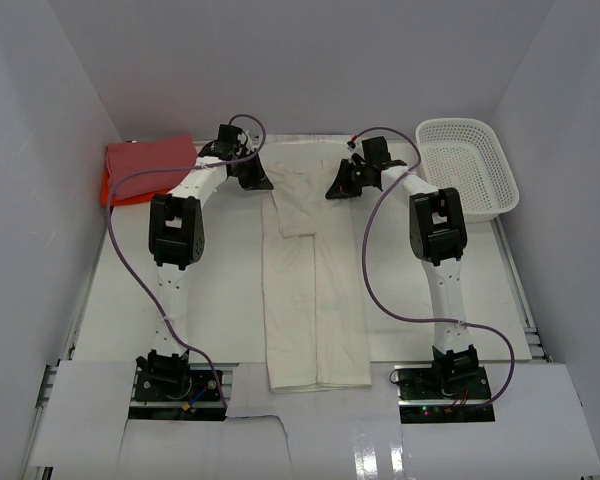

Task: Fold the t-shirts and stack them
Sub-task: Rotate the tshirt 90 degrees

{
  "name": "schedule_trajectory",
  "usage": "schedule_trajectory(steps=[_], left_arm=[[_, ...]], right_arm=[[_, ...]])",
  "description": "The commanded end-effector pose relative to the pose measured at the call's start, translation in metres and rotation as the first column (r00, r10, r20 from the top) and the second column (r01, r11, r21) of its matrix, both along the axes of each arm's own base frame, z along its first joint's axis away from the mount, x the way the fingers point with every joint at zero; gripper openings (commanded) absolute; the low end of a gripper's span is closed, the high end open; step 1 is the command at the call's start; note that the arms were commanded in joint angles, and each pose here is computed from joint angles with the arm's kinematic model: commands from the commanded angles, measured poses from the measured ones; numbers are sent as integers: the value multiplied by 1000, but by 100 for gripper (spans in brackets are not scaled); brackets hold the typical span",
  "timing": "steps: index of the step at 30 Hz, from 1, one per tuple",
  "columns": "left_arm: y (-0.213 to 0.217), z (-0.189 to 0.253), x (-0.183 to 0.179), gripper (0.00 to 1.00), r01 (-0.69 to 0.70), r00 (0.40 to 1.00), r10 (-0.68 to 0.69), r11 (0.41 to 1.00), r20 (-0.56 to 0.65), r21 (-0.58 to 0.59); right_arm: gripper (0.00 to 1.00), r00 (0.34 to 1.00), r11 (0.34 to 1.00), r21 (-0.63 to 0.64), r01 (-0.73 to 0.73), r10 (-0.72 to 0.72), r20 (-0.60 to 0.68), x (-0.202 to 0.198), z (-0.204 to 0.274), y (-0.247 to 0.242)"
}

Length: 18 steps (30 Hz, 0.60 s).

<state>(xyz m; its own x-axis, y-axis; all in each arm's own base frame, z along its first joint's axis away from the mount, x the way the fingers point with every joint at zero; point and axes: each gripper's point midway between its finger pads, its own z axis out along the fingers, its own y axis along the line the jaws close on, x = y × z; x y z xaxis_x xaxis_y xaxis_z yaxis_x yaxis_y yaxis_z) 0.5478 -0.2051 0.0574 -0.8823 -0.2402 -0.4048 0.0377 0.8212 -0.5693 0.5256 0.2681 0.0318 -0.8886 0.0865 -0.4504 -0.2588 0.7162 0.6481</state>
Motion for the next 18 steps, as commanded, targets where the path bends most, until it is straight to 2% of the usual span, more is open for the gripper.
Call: schedule_trajectory(steps=[1,4,9,15,18], left_arm=[[8,75,15,0,-28,992,30,999,119,-17],[9,89,21,0,-32,991,37,999,126,-40],[16,84,12,0,-61,996,64,997,60,-42],[30,58,-12,0,-114,988,108,993,-113,-45],[35,44,-20,0,-134,978,130,991,-163,-9]], right_arm=[[9,1000,999,-41,22,-22,-8,7,-16,-11],[9,1000,999,-42,20,-20,-12,6,-17,-11],[9,1000,999,-42,19,-19,-9,6,-17,-11],[11,1000,999,-36,20,-20,-7,8,-14,-10],[13,1000,999,-37,19,-19,-6,8,-14,-10]])
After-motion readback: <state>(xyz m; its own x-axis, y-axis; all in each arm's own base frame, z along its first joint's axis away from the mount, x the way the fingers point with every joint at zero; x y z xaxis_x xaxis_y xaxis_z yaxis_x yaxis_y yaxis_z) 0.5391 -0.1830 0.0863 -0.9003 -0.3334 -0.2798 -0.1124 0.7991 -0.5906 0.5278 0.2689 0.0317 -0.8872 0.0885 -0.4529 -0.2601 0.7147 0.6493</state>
